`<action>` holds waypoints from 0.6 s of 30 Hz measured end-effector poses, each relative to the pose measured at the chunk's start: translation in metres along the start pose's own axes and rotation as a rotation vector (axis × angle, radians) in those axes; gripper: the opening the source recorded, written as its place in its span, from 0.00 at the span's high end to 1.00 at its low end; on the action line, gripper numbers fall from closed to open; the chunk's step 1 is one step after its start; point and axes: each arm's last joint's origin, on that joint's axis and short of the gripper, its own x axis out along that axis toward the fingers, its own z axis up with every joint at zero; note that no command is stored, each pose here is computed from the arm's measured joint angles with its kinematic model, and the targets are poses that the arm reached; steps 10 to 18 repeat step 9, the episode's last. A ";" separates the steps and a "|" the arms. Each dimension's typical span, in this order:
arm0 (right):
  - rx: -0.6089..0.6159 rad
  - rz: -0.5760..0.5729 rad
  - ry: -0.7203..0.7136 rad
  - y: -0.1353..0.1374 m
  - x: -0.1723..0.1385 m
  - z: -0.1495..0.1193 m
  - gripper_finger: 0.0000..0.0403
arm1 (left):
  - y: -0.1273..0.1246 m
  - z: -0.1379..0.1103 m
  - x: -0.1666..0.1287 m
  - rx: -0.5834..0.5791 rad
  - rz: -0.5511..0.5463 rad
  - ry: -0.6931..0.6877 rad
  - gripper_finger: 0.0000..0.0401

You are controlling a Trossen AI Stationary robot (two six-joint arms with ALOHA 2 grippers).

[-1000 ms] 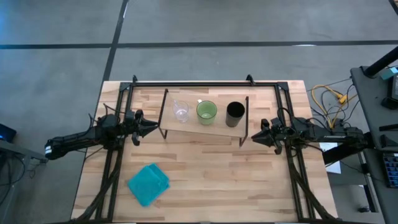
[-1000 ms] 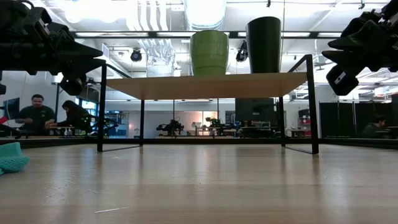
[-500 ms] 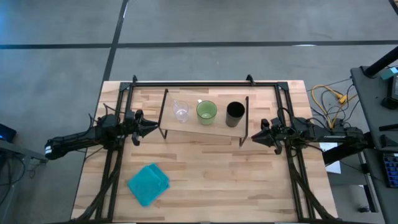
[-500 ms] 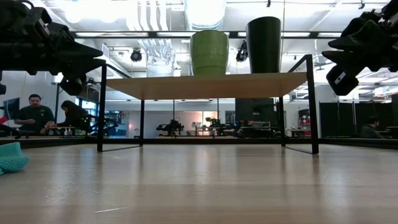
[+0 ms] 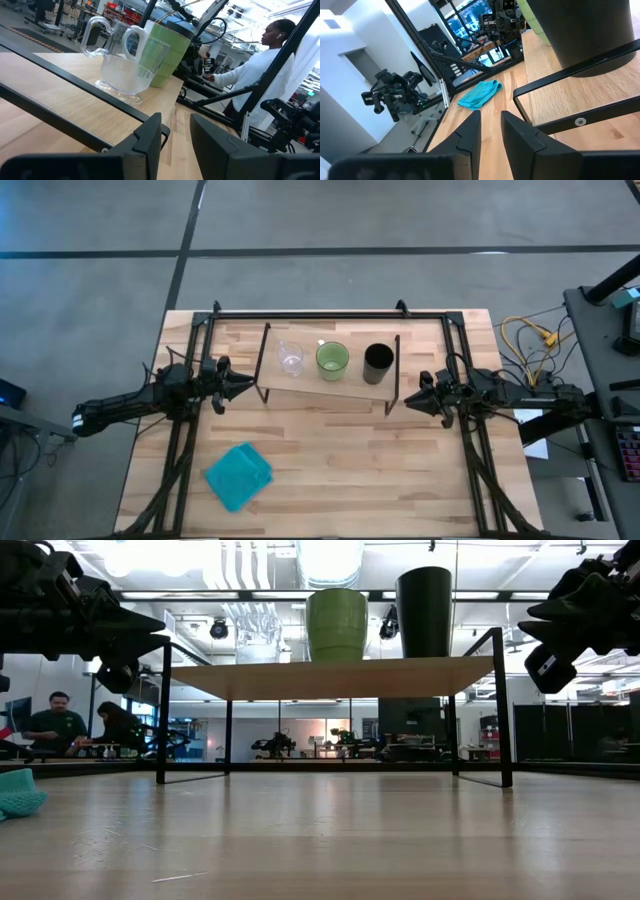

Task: Stack small to large cups/mugs on shelf
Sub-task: Return to Home Position

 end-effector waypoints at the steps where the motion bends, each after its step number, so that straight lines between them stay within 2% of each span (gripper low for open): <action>1: 0.000 0.000 0.000 0.000 0.000 0.000 0.83 | 0.000 0.000 0.000 0.000 0.000 0.000 0.77; 18: 0.000 0.000 0.000 0.000 0.000 0.000 0.80 | 0.000 0.000 0.000 0.000 0.000 0.000 0.77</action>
